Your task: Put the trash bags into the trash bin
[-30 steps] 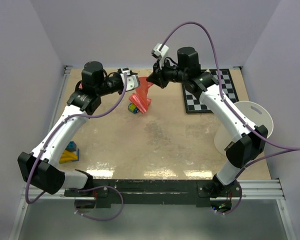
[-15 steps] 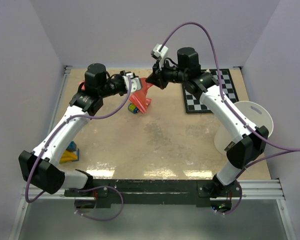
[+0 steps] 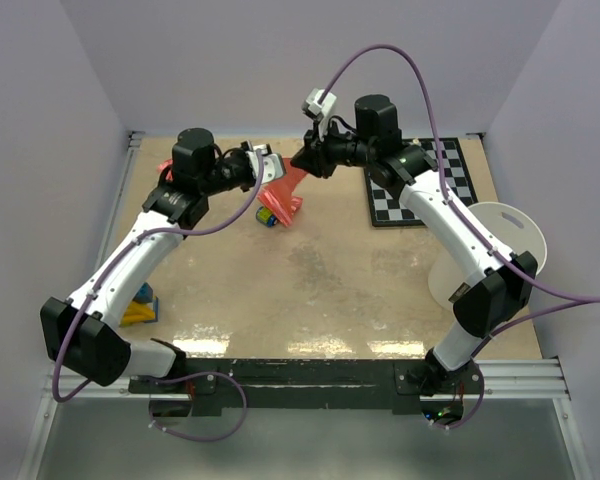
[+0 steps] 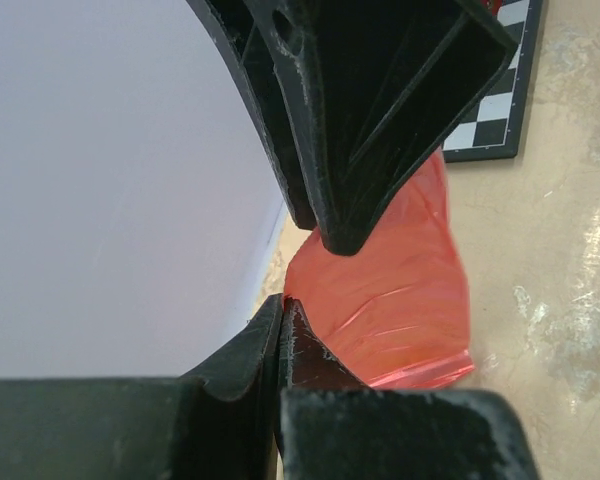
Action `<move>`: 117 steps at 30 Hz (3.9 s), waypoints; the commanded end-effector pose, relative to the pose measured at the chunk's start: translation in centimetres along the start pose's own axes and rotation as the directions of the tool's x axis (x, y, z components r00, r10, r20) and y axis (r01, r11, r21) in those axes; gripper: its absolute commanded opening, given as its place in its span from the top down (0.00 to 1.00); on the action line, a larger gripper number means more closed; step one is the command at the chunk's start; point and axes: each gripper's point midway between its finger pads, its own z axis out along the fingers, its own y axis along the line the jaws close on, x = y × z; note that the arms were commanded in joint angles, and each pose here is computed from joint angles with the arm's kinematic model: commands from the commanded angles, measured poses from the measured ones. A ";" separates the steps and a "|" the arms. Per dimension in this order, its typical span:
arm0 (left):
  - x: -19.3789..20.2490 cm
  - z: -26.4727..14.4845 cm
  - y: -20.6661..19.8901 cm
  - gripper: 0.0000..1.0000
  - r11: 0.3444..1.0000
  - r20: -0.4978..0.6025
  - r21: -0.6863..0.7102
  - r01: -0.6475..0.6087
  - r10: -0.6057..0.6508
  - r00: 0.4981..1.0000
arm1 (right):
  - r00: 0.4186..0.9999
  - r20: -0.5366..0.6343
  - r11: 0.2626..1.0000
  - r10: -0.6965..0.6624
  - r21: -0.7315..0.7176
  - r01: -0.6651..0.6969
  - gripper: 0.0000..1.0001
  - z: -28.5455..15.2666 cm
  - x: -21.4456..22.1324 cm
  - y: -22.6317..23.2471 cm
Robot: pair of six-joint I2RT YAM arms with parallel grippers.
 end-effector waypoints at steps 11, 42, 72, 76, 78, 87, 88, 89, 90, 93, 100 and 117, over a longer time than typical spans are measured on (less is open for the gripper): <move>-0.8 -0.8 0.1 1.00 0.998 0.034 -0.049 0.040 -0.038 0.999 | 0.999 -0.014 0.999 -0.042 -0.004 0.042 0.69 -0.6 0.7 0.6; -2.8 1.2 -1.3 1.00 0.957 0.061 -0.004 -0.290 0.290 0.955 | 0.986 0.010 0.973 -0.169 -0.161 0.168 1.00 1.3 -0.5 2.5; 0.3 2.0 -4.7 1.00 0.699 -0.013 0.048 -0.713 0.715 0.699 | 0.915 0.104 0.888 -0.389 -0.223 0.403 1.00 -2.7 -2.5 4.6; 0.2 1.2 -5.1 1.00 0.704 -0.015 0.061 -0.707 0.709 0.705 | 0.939 0.012 0.933 -0.345 -0.110 0.344 1.00 -1.6 -0.2 0.7; -1.2 0.8 -4.0 1.00 0.699 -0.014 -0.007 -0.715 0.715 0.699 | 0.940 -0.054 0.941 -0.338 -0.038 0.337 1.00 -1.0 1.5 -1.1; -1.5 2.0 -1.1 1.00 0.707 -0.076 -0.103 -0.699 0.695 0.715 | 0.941 0.057 0.931 -0.333 -0.140 0.337 1.00 -2.1 -0.8 2.8; -1.0 2.2 -1.2 1.00 0.711 -0.089 -0.093 -0.697 0.691 0.717 | 0.937 0.082 0.925 -0.338 -0.152 0.347 1.00 -2.5 -1.6 3.3; -0.6 2.4 -1.5 1.00 0.716 -0.090 -0.076 -0.694 0.688 0.720 | 0.934 0.096 0.922 -0.344 -0.151 0.356 1.00 -2.6 -2.1 3.4; -0.5 2.3 -1.9 1.00 0.716 -0.079 -0.062 -0.695 0.691 0.719 | 0.934 0.099 0.925 -0.344 -0.136 0.355 1.00 -2.6 -2.3 3.2; -2.3 1.7 -3.1 1.00 0.705 0.004 -0.059 -0.707 0.708 0.706 | 0.934 0.045 0.930 -0.355 -0.079 0.358 1.00 -1.7 -0.8 1.4; -5.8 0.9 -1.6 1.00 0.614 0.015 -0.202 -0.763 0.781 0.625 | 0.930 -0.034 0.924 -0.365 -0.135 0.358 1.00 -0.7 2.8 1.7; -4.5 1.4 -2.5 1.00 0.619 0.001 -0.111 -0.778 0.783 0.623 | 0.934 -0.091 0.939 -0.344 -0.022 0.344 1.00 -1.3 3.5 -0.2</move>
